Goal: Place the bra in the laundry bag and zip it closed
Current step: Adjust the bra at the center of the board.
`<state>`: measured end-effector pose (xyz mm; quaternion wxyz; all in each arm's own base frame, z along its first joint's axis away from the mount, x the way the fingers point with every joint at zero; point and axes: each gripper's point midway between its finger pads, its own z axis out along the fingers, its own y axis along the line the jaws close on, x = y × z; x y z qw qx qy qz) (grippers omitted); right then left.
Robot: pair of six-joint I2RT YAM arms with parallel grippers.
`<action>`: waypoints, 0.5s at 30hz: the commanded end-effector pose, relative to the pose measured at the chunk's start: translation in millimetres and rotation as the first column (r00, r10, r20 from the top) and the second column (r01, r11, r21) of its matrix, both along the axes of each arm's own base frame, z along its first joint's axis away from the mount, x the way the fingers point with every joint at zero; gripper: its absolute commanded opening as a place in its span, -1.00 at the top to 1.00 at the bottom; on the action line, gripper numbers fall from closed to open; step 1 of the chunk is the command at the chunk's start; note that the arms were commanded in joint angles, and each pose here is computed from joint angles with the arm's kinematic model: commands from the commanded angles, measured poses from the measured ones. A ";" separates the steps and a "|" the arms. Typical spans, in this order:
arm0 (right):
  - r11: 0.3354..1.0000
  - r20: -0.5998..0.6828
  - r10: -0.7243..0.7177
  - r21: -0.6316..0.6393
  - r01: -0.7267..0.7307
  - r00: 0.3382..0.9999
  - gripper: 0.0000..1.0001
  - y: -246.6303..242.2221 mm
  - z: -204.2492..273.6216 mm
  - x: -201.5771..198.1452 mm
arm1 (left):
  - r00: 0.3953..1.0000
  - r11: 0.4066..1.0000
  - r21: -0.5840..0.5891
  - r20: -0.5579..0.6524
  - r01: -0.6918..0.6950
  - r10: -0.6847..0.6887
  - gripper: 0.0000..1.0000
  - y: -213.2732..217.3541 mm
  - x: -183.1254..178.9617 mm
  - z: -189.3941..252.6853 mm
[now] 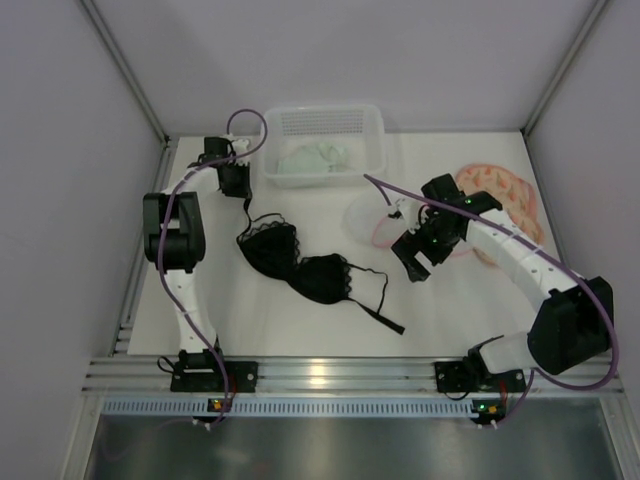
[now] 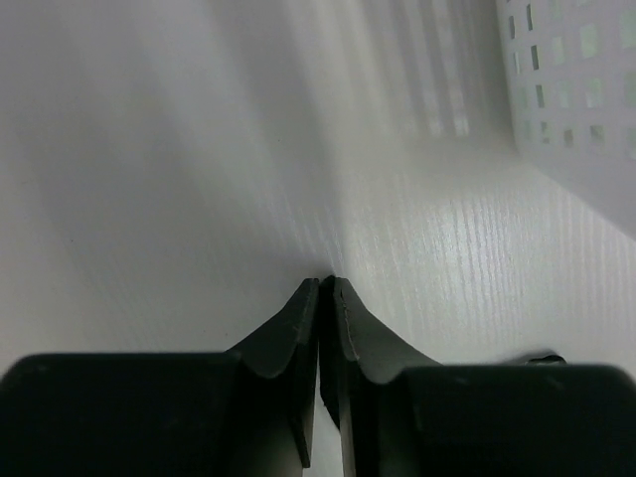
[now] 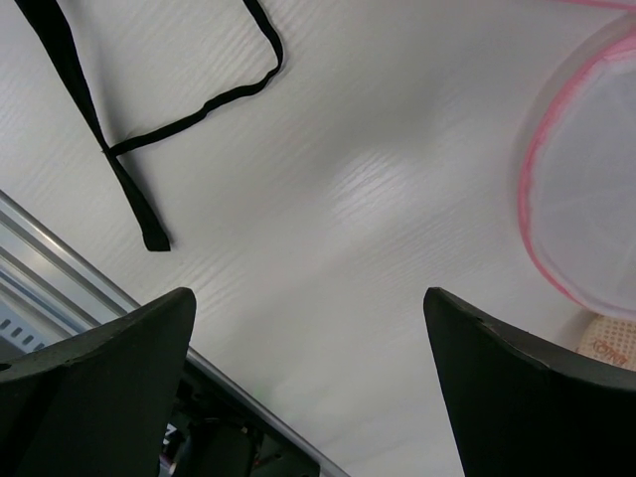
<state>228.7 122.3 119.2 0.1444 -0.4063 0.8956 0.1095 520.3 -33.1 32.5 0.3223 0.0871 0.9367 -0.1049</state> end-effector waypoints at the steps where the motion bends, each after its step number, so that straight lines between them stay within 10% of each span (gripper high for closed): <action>1: 0.999 0.024 -0.036 0.035 0.035 0.999 -0.99 0.0 11.1 9.4 | 1.000 1.000 -0.010 0.008 0.022 -0.022 0.71 -5.7 1.4 -5.0; 4: 0.998 0.025 -0.046 0.034 0.045 0.999 -0.99 -3.0 11.1 11.0 | 0.999 0.999 -0.041 0.047 0.016 -0.014 1.00 -9.5 5.1 18.7; 15: 0.996 0.048 -0.057 0.071 0.053 0.997 -0.99 -0.5 21.5 14.3 | 0.933 0.976 -0.184 0.358 0.114 -0.041 1.00 -35.3 -27.1 185.7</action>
